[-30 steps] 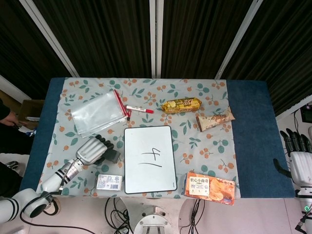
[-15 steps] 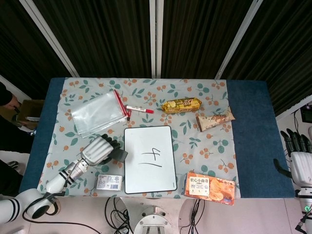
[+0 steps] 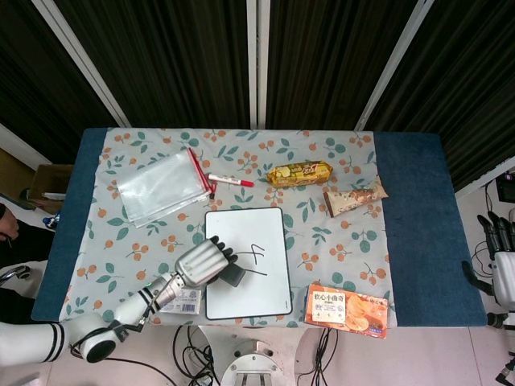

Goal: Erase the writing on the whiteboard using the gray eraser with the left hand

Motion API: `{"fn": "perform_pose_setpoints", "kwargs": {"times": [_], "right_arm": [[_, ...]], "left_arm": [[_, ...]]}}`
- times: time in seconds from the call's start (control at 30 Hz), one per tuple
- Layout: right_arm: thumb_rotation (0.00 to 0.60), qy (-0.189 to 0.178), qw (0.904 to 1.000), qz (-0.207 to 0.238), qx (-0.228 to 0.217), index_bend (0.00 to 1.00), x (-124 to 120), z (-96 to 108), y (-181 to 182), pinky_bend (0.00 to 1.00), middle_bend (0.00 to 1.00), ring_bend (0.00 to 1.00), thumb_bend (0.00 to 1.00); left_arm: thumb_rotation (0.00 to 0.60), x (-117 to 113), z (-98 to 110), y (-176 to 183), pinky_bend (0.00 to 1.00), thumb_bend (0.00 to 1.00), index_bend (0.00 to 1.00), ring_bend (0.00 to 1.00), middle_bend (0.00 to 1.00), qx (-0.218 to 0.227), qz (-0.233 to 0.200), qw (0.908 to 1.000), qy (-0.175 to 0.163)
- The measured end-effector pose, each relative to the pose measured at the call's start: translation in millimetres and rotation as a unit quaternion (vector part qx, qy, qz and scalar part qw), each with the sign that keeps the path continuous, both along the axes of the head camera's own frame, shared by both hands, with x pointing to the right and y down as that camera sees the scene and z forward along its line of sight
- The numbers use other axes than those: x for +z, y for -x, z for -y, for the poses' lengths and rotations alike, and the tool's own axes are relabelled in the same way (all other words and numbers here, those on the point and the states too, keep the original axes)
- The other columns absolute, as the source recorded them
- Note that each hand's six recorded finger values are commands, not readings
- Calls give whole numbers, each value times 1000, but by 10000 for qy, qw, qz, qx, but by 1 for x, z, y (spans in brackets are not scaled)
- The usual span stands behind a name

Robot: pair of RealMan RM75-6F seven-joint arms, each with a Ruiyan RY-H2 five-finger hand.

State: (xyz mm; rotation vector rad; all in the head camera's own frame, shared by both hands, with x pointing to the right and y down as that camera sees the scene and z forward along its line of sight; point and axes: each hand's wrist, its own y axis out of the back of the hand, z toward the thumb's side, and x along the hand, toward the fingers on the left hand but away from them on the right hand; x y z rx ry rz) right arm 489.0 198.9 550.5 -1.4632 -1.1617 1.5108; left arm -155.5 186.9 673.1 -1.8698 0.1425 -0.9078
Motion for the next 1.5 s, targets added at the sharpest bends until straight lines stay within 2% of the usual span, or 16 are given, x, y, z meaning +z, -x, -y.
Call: {"fn": "perform_pose_setpoints", "kwargs": {"times": [0.2,0.4,0.6,1.07,1.4,1.5], "right_arm": [[600,-62,10000,24,-15,0,-3,0,-2,0,0,0,248],[600,-62,9999,58,-81,0,-3,1,-2,0,0,0,246],[600,-129,9998,107,-112,0,-7,0,-5,0,0,0,244],[600,-166,9998,98,-6,0,-10,-1,-14,0,0,0,244],[600,-182,9998,94,14,0,-11,-1,-16,0,0,0,244],[600,-198,9998,87,16,0,-13,0,-16,0,0,0,245]], "left_arm": [[600,7,-14,-19,377,464,515,429,432,226,54,9997,-51],[600,15,-17,-22,376,464,516,429,434,245,162,9995,-122],[600,20,-20,-28,376,464,517,429,435,257,163,9995,-44],[600,28,-15,-55,376,464,536,435,449,62,-74,9999,-140],[600,35,-10,-66,379,464,536,435,450,108,30,9997,-197],[600,38,-3,-69,381,463,537,435,450,47,66,9997,-224]]}}
